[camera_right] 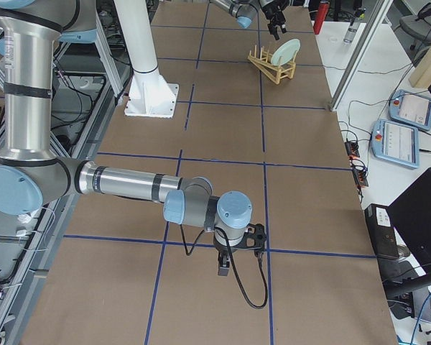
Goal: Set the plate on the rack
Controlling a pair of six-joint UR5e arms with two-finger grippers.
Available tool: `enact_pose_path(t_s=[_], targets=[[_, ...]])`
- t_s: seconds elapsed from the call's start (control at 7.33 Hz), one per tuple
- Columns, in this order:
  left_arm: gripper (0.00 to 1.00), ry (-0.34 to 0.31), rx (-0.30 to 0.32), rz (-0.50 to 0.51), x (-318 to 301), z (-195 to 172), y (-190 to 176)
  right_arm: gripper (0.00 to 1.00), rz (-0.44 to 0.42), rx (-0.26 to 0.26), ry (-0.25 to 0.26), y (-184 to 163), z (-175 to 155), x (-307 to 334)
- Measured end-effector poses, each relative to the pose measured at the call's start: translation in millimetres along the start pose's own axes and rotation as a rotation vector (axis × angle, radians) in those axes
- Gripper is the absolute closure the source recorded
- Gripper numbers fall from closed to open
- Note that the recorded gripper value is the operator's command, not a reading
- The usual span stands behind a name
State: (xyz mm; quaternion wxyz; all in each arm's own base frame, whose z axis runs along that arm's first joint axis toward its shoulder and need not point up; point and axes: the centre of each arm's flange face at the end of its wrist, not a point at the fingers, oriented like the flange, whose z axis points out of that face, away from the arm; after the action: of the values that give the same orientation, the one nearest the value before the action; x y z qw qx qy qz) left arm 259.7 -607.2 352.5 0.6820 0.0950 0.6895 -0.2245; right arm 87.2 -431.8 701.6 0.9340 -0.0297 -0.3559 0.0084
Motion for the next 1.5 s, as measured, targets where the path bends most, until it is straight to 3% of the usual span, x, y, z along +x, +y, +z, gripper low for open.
enact_pose_path(t_s=[0.55,0.82,1.09,1.23,1.36,1.5], targets=[[0.0,-0.489,-0.1,0.371,-94,-99,-43,0.0,0.001,0.0,0.0,0,0,0],[0.0,-0.653,-0.19,0.61,-159,-185,-83,0.0,0.0,0.0,0.0,0,0,0],[0.0,-0.776,-0.284,0.751,-210,-273,-116,0.0,0.001,0.0,0.0,0,0,0],[0.0,-0.813,-0.355,0.775,-230,-303,-123,0.0,0.001,0.0,0.0,0,0,0],[0.0,-0.824,-0.41,0.77,-246,-325,-125,0.0,0.001,0.0,0.0,0,0,0],[0.0,-0.816,-0.424,0.732,-259,-342,-123,0.0,0.0,-0.001,0.0,0,0,0]])
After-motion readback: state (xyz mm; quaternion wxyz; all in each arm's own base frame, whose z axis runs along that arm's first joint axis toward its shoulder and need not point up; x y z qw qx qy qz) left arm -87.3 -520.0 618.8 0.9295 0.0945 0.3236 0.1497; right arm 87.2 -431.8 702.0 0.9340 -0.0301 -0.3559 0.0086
